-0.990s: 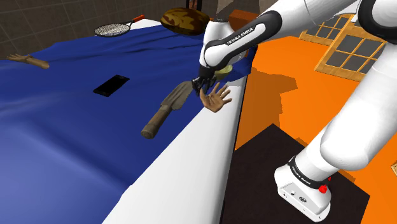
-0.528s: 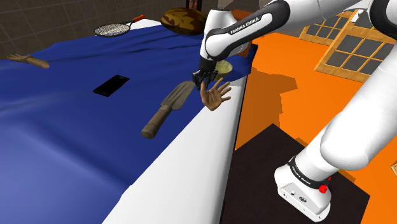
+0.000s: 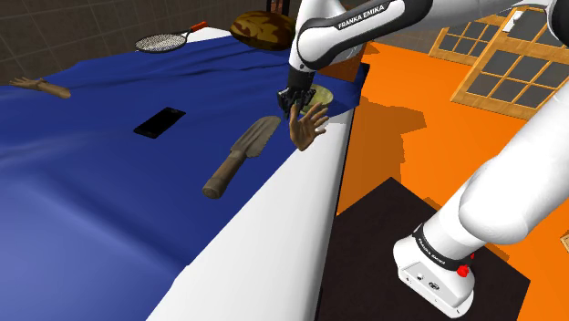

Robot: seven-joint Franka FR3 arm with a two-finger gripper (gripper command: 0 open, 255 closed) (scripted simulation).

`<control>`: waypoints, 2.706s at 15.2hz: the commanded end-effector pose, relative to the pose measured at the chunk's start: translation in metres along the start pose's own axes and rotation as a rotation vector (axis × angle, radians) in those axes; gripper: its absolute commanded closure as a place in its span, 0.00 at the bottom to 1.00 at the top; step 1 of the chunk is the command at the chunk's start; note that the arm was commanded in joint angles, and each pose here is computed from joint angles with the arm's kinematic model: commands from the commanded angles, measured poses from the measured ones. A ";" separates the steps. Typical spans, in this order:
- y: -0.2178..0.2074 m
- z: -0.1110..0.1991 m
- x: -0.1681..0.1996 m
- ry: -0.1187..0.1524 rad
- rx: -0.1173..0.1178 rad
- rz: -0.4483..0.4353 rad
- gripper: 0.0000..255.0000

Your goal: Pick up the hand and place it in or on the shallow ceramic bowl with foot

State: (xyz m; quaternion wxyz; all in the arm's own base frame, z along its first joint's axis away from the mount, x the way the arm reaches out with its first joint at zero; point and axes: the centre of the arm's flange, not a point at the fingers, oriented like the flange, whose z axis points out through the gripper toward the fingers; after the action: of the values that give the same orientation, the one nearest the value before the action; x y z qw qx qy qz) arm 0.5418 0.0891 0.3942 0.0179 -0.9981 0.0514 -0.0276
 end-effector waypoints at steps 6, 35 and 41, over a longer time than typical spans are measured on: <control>-0.001 -0.037 0.001 0.000 0.000 0.000 1.00; 0.139 -0.035 0.184 0.000 0.000 0.000 1.00; 0.140 -0.003 0.182 0.000 0.000 0.000 1.00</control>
State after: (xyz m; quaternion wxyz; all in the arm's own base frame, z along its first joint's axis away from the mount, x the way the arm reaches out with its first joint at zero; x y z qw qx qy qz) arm 0.7084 -0.0694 0.4077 0.0179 -0.9981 0.0513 -0.0275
